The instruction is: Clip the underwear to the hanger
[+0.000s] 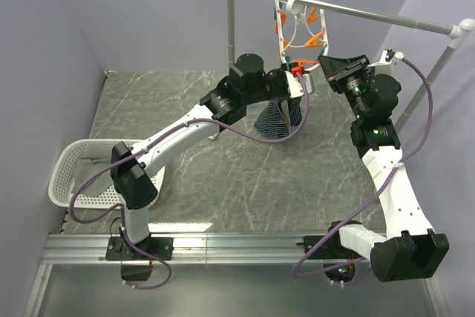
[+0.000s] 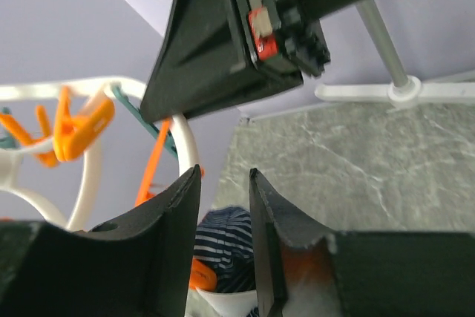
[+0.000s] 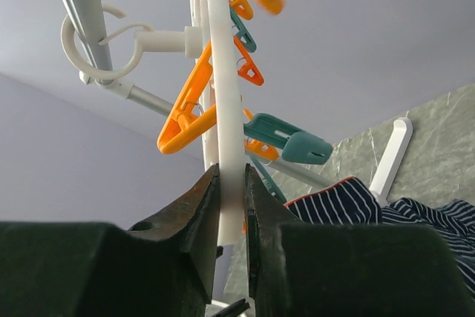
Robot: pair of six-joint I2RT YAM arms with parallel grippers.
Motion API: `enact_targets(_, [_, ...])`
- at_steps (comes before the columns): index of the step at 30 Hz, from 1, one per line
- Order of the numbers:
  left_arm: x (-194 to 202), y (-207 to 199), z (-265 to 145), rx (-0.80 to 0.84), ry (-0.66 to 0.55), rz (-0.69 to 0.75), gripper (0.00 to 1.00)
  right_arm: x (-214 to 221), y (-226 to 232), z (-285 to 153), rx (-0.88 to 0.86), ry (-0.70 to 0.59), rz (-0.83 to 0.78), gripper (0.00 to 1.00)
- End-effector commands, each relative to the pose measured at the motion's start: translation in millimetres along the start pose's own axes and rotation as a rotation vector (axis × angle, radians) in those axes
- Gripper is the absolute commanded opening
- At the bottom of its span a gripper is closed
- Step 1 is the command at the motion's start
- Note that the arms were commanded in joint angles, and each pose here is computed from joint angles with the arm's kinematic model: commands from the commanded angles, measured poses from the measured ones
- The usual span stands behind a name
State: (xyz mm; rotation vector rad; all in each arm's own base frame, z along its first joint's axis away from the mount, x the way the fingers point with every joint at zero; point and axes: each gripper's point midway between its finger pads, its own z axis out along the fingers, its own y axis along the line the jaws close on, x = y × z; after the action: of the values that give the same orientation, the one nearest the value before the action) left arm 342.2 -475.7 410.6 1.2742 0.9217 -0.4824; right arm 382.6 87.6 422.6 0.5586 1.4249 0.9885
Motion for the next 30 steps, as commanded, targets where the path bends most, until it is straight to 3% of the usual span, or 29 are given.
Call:
enact_targets(1, [-42,25,-11,-0.098,-0.094,0.07,0.39,-15,36,-12,-0.082,-0.038,-0.038,0.0])
enact_targets(6, [-32,36,-4,-0.142,-0.043,0.064,0.42,-12,37,-14,-0.087,-0.035,-0.031,0.0])
enact_targets(16, [-10,40,13,-0.16,0.005,0.091,0.39,-8,41,-17,-0.097,-0.026,-0.033,0.0])
enact_targets(19, [-8,38,15,-0.151,0.003,0.105,0.35,-8,42,-18,-0.097,-0.03,-0.04,0.0])
enact_targets(27, [-4,39,16,-0.163,0.009,0.125,0.04,-5,47,-22,-0.126,-0.016,-0.068,0.0])
enact_targets(30, [-10,39,5,-0.152,-0.016,0.131,0.0,-4,54,-25,-0.155,0.002,-0.161,0.22])
